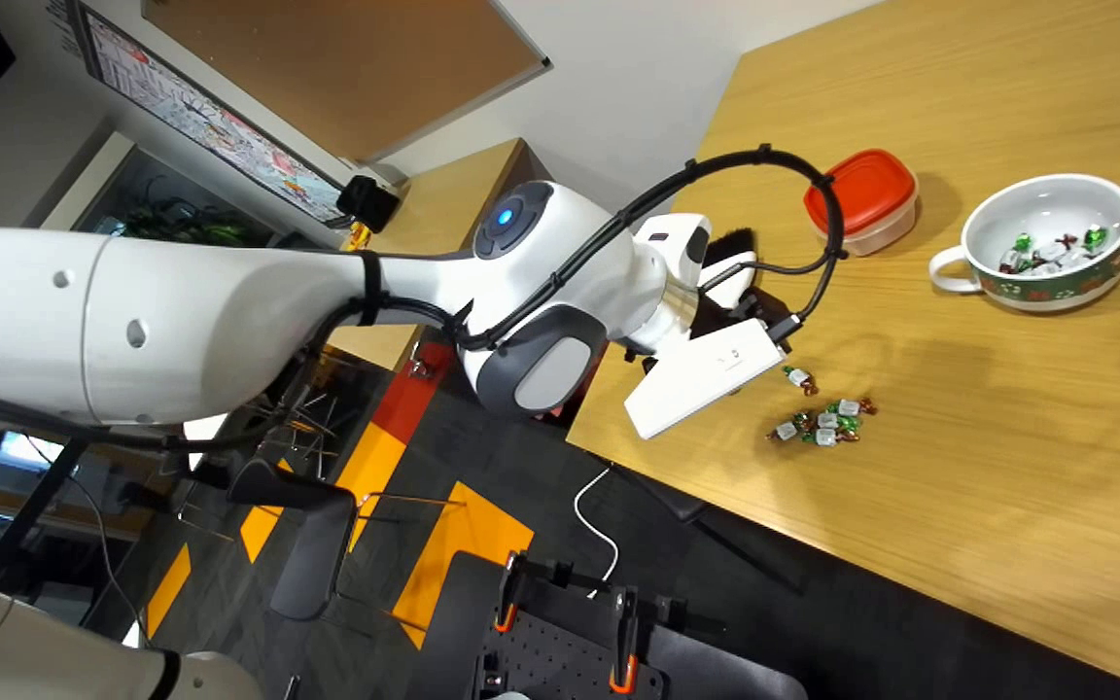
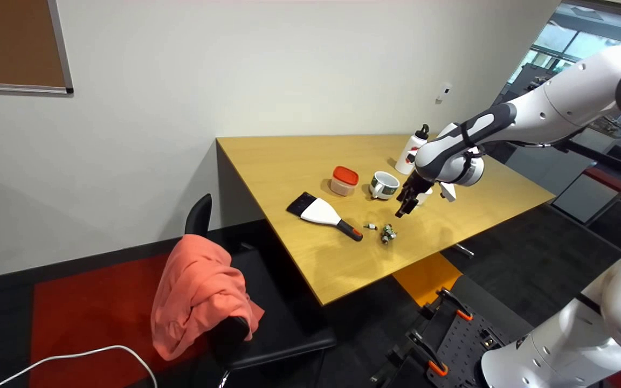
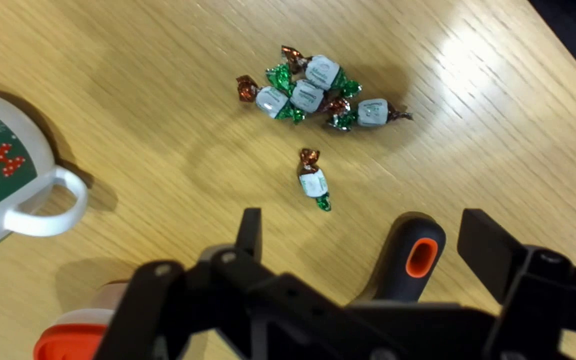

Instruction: Pick up a piece of candy from the table and put it in the mug cup.

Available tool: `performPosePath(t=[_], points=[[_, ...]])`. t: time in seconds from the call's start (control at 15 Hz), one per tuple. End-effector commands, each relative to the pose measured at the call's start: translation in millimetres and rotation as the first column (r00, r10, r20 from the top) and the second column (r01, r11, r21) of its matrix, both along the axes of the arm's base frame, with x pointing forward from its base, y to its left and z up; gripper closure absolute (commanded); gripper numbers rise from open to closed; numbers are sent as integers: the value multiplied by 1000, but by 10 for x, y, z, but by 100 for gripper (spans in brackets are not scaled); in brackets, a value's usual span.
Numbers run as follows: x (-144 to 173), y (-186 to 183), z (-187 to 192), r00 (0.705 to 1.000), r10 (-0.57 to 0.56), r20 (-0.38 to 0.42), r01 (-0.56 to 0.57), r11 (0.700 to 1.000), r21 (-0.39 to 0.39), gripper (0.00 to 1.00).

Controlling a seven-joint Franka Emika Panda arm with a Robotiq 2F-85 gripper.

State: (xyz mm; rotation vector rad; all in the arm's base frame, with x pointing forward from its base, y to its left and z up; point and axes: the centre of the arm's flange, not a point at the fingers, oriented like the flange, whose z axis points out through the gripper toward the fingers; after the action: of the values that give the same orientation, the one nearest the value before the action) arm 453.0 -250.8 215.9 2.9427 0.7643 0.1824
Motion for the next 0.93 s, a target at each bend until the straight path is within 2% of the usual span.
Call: performPosePath(t=[0.0, 0.33, 0.87], points=[[16, -36, -17, 1000, -1, -2, 1, 1000, -3, 0], [67, -51, -46, 1000, 12, -1, -12, 1000, 0, 0], [381, -11, -559, 1000, 4, -10, -4, 1000, 19, 0]])
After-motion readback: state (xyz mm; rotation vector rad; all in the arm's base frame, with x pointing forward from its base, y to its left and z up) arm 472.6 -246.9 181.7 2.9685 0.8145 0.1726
